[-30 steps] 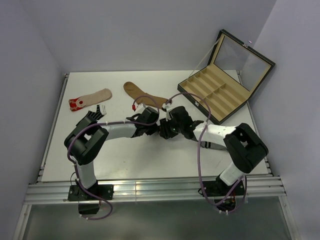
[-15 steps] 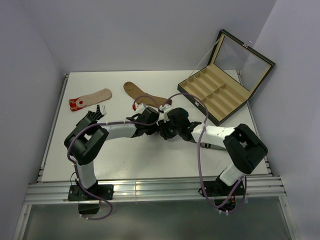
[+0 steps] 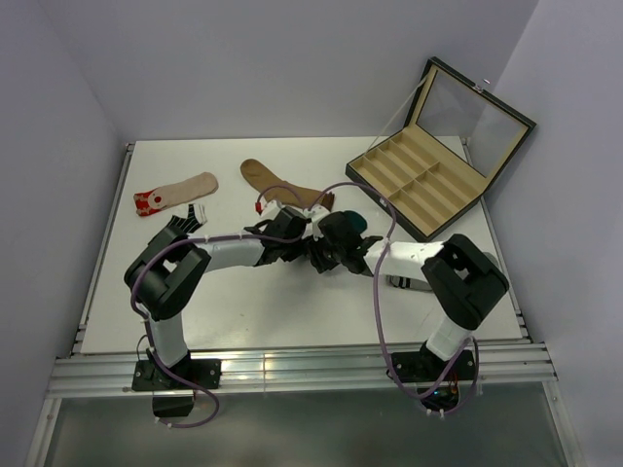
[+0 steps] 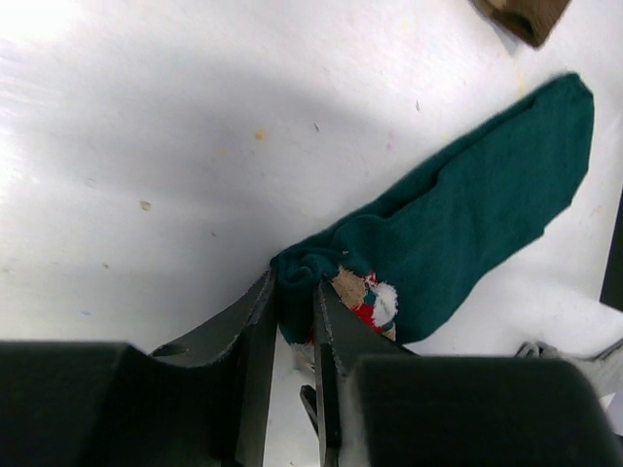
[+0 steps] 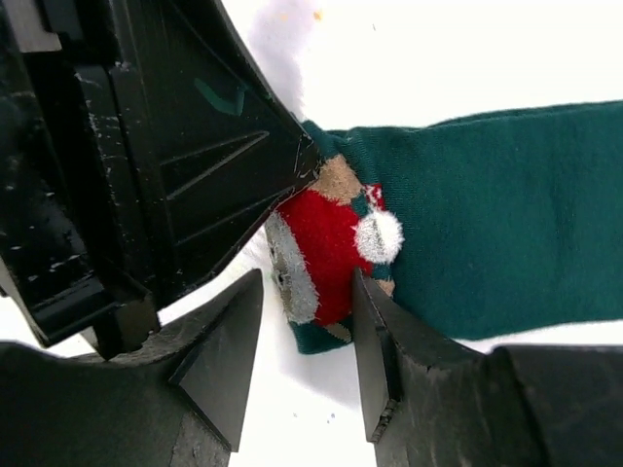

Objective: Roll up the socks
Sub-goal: Roll the sock at the center of the board.

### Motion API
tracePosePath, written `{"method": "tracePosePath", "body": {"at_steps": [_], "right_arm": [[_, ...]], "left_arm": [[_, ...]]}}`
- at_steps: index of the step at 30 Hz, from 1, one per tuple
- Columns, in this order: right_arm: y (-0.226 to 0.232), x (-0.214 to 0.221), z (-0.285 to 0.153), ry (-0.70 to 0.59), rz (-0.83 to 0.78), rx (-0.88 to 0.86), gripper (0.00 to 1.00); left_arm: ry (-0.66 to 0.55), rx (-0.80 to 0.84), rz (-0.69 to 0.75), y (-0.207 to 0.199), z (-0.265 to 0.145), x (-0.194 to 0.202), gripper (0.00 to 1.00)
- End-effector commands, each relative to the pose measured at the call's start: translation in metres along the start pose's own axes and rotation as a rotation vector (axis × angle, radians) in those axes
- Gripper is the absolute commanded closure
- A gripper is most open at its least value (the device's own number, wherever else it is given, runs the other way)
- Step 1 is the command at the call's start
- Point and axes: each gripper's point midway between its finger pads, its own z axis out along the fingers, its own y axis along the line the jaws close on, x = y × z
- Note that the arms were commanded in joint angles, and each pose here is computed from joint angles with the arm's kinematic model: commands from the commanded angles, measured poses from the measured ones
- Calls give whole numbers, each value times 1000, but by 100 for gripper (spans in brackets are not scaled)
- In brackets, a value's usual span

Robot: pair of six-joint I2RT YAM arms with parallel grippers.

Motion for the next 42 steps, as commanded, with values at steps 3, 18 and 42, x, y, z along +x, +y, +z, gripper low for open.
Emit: {"method": "tracePosePath", "body": {"at_steps": [3,18,42], "right_arm": [[8,23,19,108,-19,2,55],[40,20,15,207,241,-275,100],[-1,58,18,264,957,-541,100]], "left_arm": [[-12,-80,35,23,-4,-4,73],[-76,-12,-145,26,-35,-28,43],[-27,58,-99,-1,-23,-13,44]]}}
